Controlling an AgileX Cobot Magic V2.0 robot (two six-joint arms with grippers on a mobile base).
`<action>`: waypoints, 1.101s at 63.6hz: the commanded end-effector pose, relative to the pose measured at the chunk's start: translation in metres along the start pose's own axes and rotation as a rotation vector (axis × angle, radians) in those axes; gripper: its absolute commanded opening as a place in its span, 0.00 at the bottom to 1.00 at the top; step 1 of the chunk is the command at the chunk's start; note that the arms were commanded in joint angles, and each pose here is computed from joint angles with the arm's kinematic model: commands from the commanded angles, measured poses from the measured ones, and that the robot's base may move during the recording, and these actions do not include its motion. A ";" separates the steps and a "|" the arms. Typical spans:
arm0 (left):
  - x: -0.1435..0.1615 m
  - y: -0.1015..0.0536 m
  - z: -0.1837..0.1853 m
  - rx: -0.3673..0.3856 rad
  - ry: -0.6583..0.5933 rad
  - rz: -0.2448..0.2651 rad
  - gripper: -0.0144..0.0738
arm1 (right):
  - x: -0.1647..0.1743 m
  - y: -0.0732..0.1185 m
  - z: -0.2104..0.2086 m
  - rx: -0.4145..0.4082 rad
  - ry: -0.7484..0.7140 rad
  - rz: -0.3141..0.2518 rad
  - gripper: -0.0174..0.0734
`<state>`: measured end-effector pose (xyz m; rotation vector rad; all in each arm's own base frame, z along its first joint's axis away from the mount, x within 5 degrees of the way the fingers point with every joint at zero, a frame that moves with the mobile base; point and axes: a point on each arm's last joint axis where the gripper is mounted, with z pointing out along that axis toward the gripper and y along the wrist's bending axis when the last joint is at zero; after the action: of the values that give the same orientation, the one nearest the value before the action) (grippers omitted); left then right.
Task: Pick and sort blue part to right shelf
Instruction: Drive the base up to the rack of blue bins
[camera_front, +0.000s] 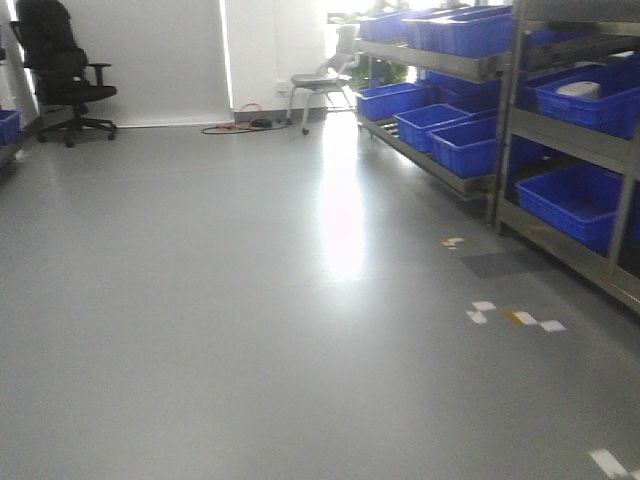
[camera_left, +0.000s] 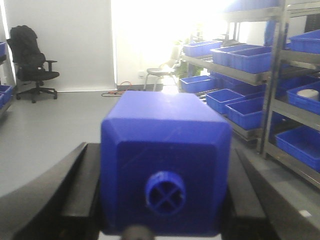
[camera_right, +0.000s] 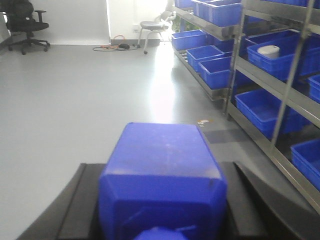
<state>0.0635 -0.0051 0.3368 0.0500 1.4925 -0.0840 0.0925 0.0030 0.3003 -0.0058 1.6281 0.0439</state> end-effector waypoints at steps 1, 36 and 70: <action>-0.017 -0.001 0.000 0.006 -0.109 0.001 0.54 | -0.019 0.000 -0.001 0.004 -0.123 -0.001 0.65; -0.017 -0.001 0.000 0.006 -0.109 0.001 0.54 | -0.019 0.000 -0.001 0.004 -0.123 -0.001 0.65; -0.017 -0.001 0.000 0.006 -0.109 0.001 0.54 | -0.019 0.000 -0.001 0.004 -0.123 -0.001 0.65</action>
<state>0.0636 -0.0050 0.3368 0.0489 1.4925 -0.0828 0.0925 0.0030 0.3003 -0.0058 1.6281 0.0439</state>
